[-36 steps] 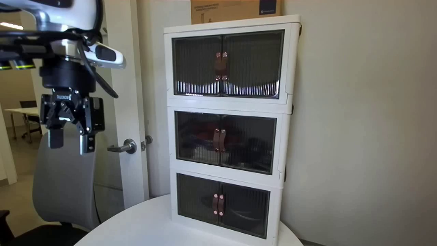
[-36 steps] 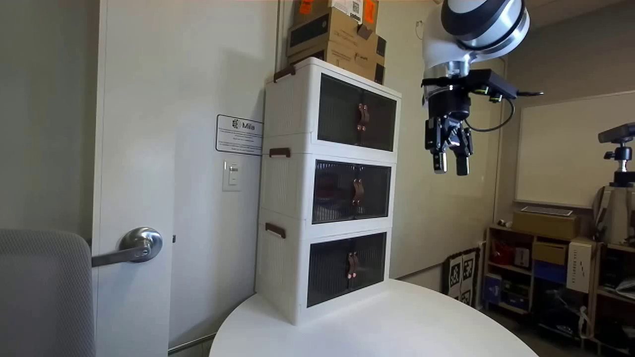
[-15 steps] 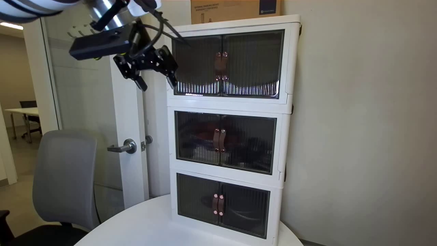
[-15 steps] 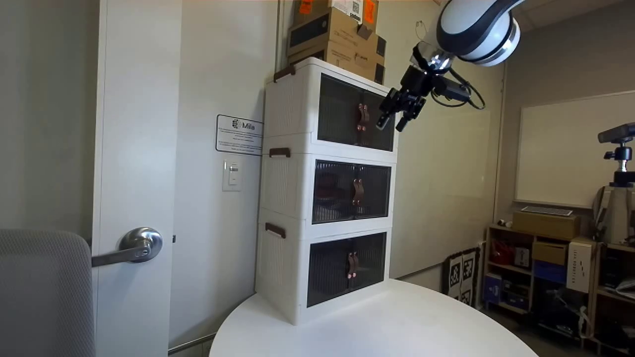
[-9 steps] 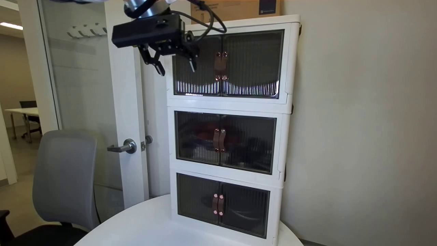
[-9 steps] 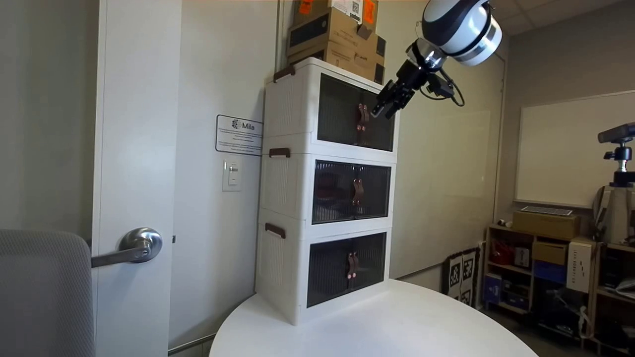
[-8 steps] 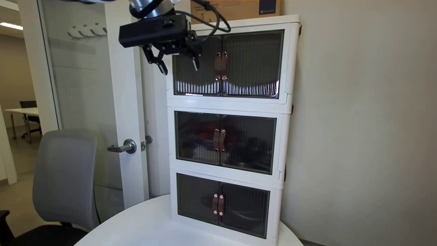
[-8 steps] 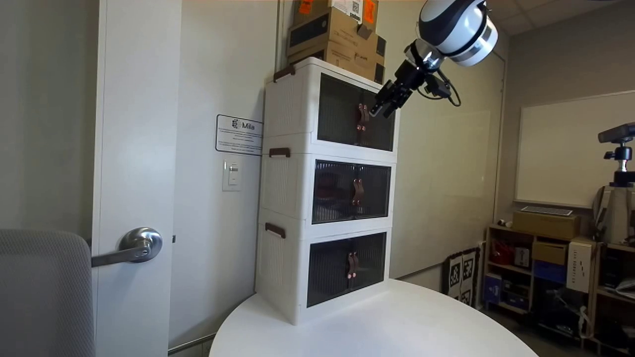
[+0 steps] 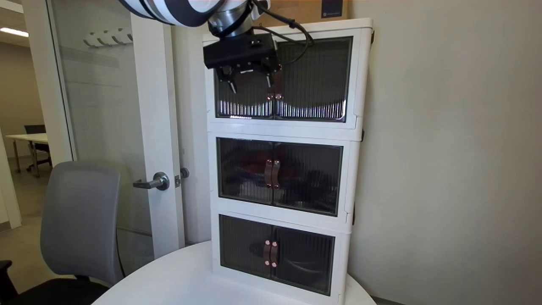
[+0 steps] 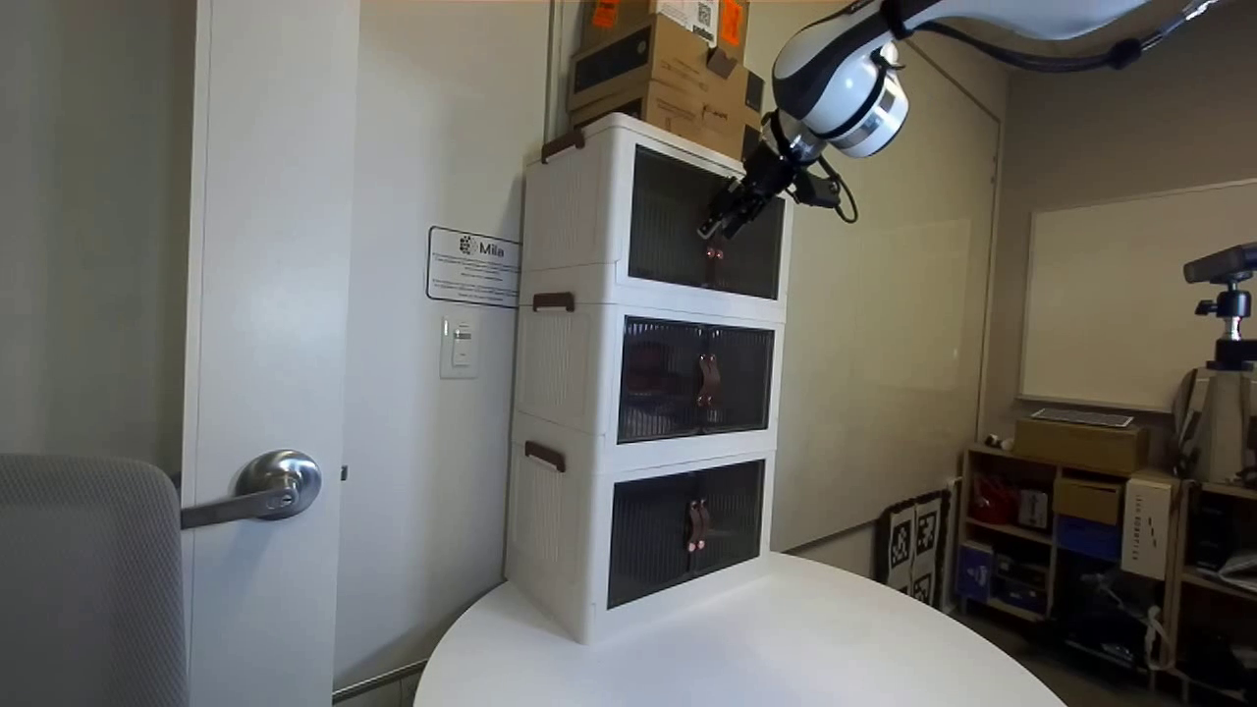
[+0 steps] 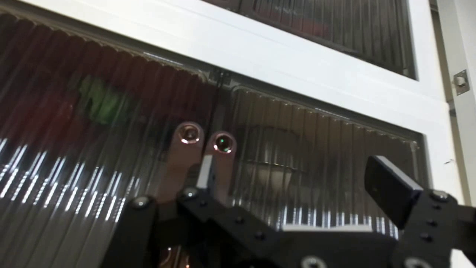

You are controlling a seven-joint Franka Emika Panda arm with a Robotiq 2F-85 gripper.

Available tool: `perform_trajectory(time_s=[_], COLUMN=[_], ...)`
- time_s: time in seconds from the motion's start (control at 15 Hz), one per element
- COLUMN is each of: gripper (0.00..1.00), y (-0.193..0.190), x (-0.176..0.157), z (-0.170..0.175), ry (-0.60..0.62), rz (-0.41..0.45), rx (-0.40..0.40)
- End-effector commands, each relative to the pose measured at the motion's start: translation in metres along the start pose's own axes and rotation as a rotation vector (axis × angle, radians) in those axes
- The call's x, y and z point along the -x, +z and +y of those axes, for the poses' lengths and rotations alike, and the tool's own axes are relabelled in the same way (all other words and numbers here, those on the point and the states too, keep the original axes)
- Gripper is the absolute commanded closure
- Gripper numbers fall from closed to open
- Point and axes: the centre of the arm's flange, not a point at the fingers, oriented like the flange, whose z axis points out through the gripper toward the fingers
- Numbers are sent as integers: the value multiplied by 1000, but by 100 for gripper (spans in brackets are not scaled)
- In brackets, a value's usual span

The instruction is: Open the cabinet doors

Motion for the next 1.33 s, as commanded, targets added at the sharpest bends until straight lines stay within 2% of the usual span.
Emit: perform_trajectory(time_s=[0.0,0.4,0.87,1.27], gripper=[0,0,0,0], y=[31,48,35,40], x=[-41,-51,-50,-36], z=[31,46,35,-3], ry=[18,50,137,168], rz=[26,35,23,134], rx=[18,-1,-16,159])
